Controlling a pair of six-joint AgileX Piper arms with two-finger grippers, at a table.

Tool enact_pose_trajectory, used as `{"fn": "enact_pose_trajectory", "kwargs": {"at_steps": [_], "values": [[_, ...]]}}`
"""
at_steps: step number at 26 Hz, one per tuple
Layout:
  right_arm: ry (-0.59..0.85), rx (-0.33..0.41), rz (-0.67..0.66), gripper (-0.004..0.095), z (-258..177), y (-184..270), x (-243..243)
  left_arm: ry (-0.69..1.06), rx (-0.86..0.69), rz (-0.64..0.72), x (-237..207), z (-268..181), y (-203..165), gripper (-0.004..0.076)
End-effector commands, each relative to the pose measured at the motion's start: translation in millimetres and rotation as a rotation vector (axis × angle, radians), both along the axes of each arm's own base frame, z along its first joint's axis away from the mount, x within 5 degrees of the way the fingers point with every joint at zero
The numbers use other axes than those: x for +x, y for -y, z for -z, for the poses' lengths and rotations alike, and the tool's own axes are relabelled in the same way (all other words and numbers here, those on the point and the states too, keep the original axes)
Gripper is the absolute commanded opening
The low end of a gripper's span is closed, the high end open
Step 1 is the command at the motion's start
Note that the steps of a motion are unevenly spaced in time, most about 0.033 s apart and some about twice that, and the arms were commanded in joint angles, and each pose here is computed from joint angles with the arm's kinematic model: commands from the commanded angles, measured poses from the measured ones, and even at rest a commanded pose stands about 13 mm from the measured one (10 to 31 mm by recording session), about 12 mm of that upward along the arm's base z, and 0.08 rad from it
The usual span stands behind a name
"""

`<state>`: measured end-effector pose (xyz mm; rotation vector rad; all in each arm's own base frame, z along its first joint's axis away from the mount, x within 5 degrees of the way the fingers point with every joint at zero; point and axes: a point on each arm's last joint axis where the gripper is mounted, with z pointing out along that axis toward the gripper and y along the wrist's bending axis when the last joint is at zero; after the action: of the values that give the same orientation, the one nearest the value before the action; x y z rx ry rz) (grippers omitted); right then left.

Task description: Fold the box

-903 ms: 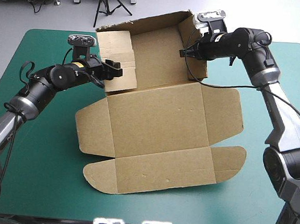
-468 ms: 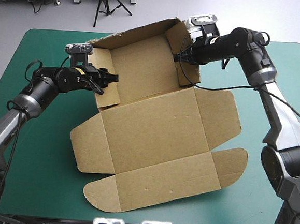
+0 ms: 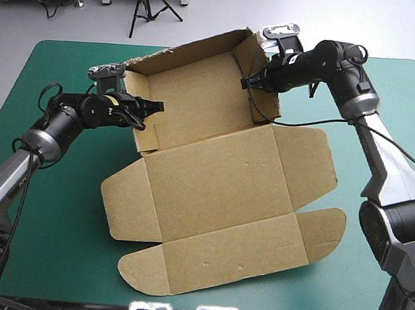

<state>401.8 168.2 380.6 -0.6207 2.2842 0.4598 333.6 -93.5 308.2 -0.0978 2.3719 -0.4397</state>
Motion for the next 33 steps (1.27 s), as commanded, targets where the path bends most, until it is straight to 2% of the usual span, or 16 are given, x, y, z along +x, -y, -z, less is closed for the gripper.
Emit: {"fn": "enact_pose_trajectory", "kwargs": {"at_steps": [1, 7, 9, 13, 19, 24, 29, 33], "values": [[0.018, 0.013, -0.004, -0.0018, -19.7, -2.0, -12.0, 0.136, -0.051, 0.02, -5.1, -32.2, 4.2, -0.0002], [-0.177, -0.159, -0.009, -0.0017, 21.8, 1.8, -4.2, 0.086, 0.023, 0.176, -0.4, -42.8, 12.4, -0.0006], [-0.25, -0.195, -0.012, -0.0017, 35.1, 2.0, -2.8, 0.051, 0.039, 0.214, 6.4, -45.7, 16.0, -0.0006], [-0.295, -0.198, 0.008, -0.0018, 47.6, 1.5, -0.9, -0.013, 0.077, 0.296, 25.2, -52.4, 23.9, -0.0008], [-0.298, -0.247, 0.06, -0.0017, 51.3, 7.4, 0.1, -0.15, 0.121, 0.386, 46.2, -29.8, 37.2, -0.0008], [-0.284, -0.295, 0.099, -0.0018, 51.9, 13.5, 2.4, -0.162, 0.228, 0.444, 46.7, -15.3, 56.7, -0.0008], [-0.281, -0.321, 0.126, -0.0018, 53.4, 23.3, 6.2, -0.209, 0.254, 0.456, 47.5, 3.2, 76.0, -0.0008], [-0.324, -0.345, 0.143, -0.0018, 66.7, 33.5, 7.4, -0.24, 0.305, 0.398, 46.2, 13.0, 87.2, -0.0008]]}}
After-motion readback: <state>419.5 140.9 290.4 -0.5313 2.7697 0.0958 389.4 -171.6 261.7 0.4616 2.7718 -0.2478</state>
